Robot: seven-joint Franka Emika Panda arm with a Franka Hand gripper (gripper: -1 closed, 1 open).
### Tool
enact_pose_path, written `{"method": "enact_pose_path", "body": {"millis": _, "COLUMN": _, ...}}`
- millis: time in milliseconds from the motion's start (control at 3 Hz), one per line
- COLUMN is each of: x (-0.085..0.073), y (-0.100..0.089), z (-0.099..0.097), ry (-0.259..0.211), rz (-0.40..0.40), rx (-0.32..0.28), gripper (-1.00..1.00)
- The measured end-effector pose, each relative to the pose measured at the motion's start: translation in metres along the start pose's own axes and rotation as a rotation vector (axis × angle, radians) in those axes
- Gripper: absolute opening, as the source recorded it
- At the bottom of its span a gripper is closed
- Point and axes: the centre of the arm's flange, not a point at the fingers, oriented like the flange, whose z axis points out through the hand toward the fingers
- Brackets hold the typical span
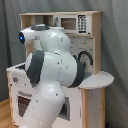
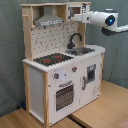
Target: Play with the kitchen
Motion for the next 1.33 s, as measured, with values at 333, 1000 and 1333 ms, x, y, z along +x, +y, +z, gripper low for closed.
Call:
{"method": "enact_pose_path", "body": {"millis": 333, "x": 0.004, "y": 0.017, "z": 0.009, "ry": -0.003, "rz": -0.005, "rx": -0.016, "gripper": 1.0}}
{"method": "enact_pose_path", "body": {"millis": 1000, "x": 0.031, "y": 0.019, "z": 0.028, "ry": 0.04, "rz": -0.027, "rx": -0.026, "gripper": 1.0}}
{"method": "enact_pose_path", "body": {"millis": 1333, "x": 0.034, "y": 0.024, "z": 0.037, "ry": 0.044, "rz": -0.016, "rx": -0.026, "gripper": 1.0}}
